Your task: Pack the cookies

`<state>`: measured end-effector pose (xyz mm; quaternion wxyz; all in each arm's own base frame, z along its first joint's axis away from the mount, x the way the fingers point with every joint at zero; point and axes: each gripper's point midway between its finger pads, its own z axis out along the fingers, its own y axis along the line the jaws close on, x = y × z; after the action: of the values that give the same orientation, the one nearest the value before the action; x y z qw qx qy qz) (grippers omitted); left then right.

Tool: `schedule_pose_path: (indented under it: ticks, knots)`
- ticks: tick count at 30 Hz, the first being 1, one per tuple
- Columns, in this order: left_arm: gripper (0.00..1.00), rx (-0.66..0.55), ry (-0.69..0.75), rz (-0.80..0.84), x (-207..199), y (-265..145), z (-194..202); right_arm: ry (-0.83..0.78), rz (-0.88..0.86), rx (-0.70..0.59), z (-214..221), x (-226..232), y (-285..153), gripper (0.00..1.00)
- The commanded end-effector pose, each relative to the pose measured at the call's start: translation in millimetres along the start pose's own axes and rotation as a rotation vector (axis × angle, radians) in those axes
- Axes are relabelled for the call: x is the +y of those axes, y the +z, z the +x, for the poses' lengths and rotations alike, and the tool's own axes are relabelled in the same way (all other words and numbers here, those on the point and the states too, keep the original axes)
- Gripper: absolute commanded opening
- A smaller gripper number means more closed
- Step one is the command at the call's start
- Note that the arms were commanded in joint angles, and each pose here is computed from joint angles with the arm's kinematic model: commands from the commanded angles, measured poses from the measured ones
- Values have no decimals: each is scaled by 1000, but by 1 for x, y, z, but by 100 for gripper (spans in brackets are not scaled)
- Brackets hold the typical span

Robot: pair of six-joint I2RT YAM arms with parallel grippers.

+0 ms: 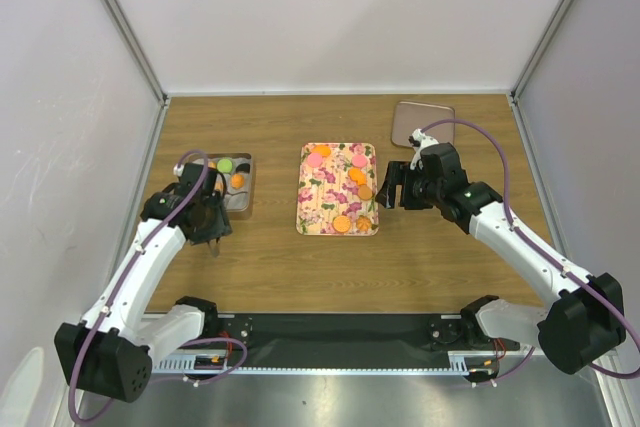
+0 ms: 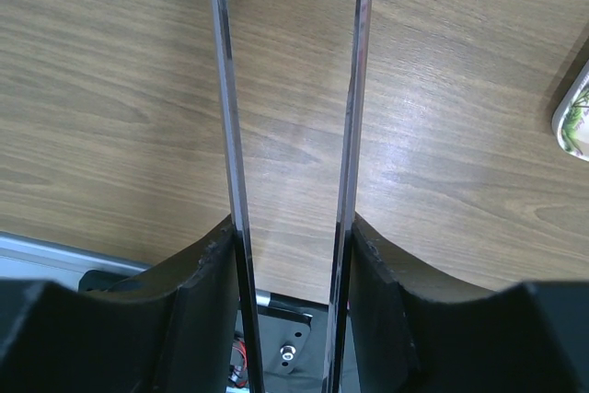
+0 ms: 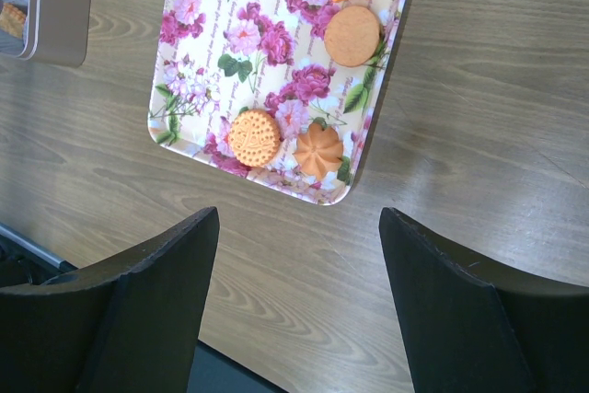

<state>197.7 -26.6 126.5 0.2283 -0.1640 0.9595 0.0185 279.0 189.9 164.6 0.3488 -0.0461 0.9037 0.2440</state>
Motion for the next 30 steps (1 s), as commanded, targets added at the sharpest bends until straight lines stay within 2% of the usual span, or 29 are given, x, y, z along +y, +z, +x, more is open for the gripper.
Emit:
schedule_pose_path:
  ticks: [1,8,14,23,30]
  knots:
    - [49,-68,9,26,-2,-15,-18,-8,-12,-31,-9,5,-3,77]
    - [49,-111,28,62,-7,-33,-29,-5,7,-38,-11,2,-6,77]
    - [49,-143,88,100,-32,-51,-34,2,34,-47,-15,-1,-10,77]
    - [49,-136,215,186,-86,-60,-17,12,69,-64,-17,-5,-20,77]
    - [50,-119,424,282,-157,-71,21,24,110,-81,-19,-11,-29,77]
